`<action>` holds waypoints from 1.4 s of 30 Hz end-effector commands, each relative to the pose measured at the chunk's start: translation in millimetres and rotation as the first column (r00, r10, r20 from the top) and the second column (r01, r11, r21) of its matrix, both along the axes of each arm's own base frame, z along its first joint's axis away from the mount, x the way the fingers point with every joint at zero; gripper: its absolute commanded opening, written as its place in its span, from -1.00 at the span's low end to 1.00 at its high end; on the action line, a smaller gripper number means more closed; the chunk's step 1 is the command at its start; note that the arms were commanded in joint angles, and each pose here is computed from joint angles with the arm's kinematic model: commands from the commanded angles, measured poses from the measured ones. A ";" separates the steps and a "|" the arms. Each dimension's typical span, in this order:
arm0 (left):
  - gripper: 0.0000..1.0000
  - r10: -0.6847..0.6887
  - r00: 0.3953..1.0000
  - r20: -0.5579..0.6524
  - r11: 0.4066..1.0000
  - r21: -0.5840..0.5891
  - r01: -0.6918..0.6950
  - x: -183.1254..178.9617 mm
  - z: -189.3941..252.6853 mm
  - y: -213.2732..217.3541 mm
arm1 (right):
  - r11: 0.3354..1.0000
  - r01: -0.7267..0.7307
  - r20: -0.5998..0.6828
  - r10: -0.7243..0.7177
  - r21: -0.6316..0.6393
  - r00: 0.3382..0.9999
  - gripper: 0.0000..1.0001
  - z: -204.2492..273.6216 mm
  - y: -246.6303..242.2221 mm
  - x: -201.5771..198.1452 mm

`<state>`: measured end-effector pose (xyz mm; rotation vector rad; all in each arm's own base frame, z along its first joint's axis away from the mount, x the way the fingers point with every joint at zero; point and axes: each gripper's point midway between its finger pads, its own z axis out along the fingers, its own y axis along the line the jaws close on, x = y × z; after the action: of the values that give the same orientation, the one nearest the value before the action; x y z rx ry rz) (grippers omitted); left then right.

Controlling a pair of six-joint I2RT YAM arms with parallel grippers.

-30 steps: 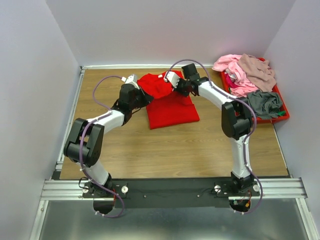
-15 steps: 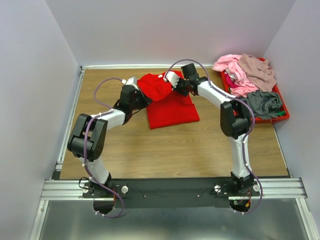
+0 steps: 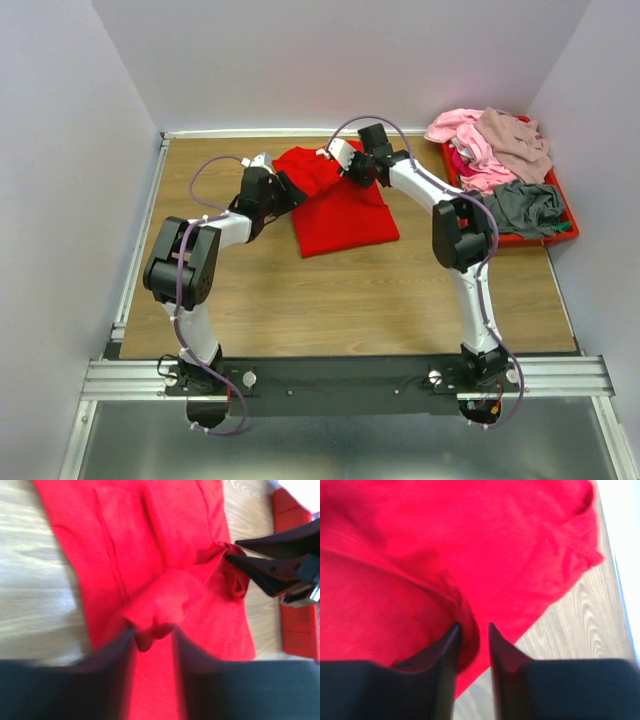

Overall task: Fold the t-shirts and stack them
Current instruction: Fold the tshirt

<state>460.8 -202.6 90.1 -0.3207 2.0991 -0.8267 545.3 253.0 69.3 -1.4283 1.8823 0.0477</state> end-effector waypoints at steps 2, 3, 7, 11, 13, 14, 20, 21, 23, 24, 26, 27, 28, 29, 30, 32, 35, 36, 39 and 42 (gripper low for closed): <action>0.69 0.085 0.994 0.066 0.996 -0.010 -0.084 26.3 22.6 20.8 | 0.976 0.211 0.111 -0.204 -0.054 0.973 0.06 2.4 -22.7 45.8; 0.74 0.106 0.989 0.099 0.994 -0.008 -0.106 32.1 32.8 28.0 | 0.968 0.249 0.144 -0.241 -0.037 0.960 0.30 7.4 -24.8 53.5; 0.77 0.142 0.961 0.239 0.987 0.039 -0.156 38.4 83.3 45.1 | 0.928 0.372 0.241 -0.365 0.015 0.899 1.00 37.6 -43.3 71.5; 0.77 0.132 0.936 0.327 0.971 0.147 -0.188 26.6 110.1 62.7 | 0.909 0.415 0.272 -0.410 0.043 0.871 1.00 60.6 -58.2 75.2; 0.77 0.089 0.940 0.328 0.968 0.194 -0.159 16.6 110.7 63.7 | 0.906 0.422 0.265 -0.417 0.038 0.870 1.00 60.2 -66.4 72.0; 0.77 0.075 0.937 0.343 0.970 0.195 -0.149 10.1 118.9 63.4 | 0.904 0.426 0.263 -0.421 0.042 0.868 1.00 62.2 -69.3 71.1; 0.93 -0.080 0.963 0.256 0.982 0.186 0.032 -40.1 76.3 48.5 | 0.951 0.286 0.148 -0.302 0.116 0.942 1.00 66.8 -63.9 35.4; 0.92 -0.108 0.963 0.247 0.983 0.170 0.067 -46.1 72.9 44.2 | 0.970 0.210 0.127 -0.226 0.125 0.966 1.00 67.6 -56.4 21.0; 0.86 -0.174 0.965 0.195 0.982 0.109 0.155 -65.5 59.5 30.5 | 0.983 -0.130 0.052 0.125 0.130 0.991 1.00 61.4 -32.3 -50.5; 0.79 -0.206 0.964 0.170 0.978 0.079 0.195 -75.7 54.4 21.7 | 0.963 -0.237 0.018 0.236 0.131 0.972 1.00 55.6 -29.8 -81.6; 0.69 -0.217 0.969 0.121 0.976 0.042 0.213 -89.4 46.3 14.6 | 0.906 -0.402 0.067 0.396 0.133 0.916 1.00 71.1 -28.7 -126.9; 0.67 -0.215 0.973 0.080 0.977 0.027 0.214 -101.2 34.2 13.6 | 0.872 -0.473 0.034 0.473 0.124 0.881 1.00 47.5 -32.1 -153.5; 0.67 -0.219 0.973 0.066 0.976 0.013 0.219 -109.4 30.8 9.1 | 0.861 -0.495 0.023 0.496 0.118 0.868 0.99 41.9 -34.9 -164.9; 0.67 -0.199 0.980 0.030 0.980 -0.028 0.199 -122.2 24.1 8.0 | 0.854 -0.513 0.033 0.512 0.089 0.858 0.97 39.8 -38.6 -170.3; 0.66 -0.182 0.983 0.012 0.982 -0.045 0.182 -127.7 20.3 7.5 | 0.852 -0.518 0.020 0.518 0.078 0.855 0.96 33.3 -42.0 -175.7; 0.71 -0.166 0.986 0.000 0.983 -0.083 0.165 -136.9 17.6 -0.5 | 0.858 -0.511 -0.024 0.512 0.053 0.858 0.90 13.9 -51.4 -185.9; 0.75 -0.137 0.988 -0.070 0.986 -0.106 0.130 -145.3 0.0 -11.2 | 0.876 -0.482 -0.061 0.483 0.039 0.873 0.78 2.8 -57.2 -185.9; 0.75 -0.117 0.989 -0.089 0.987 -0.117 0.106 -143.1 -2.5 -13.3 | 0.880 -0.474 -0.068 0.475 0.038 0.877 0.77 0.1 -57.6 -184.1; 0.75 -0.105 0.986 -0.132 0.990 -0.104 0.092 -141.9 -16.6 -23.9 | 0.892 -0.451 -0.086 0.452 0.031 0.888 0.73 -6.2 -59.7 -180.6; 0.71 -0.051 0.987 -0.154 0.997 -0.072 0.040 -135.6 -28.4 -22.3 | 0.902 -0.431 -0.088 0.432 0.033 0.898 0.73 -8.4 -60.7 -177.8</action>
<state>308.0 -227.1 66.0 -0.2678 2.2660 -0.9987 364.8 194.6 66.6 -1.8443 1.5791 0.3501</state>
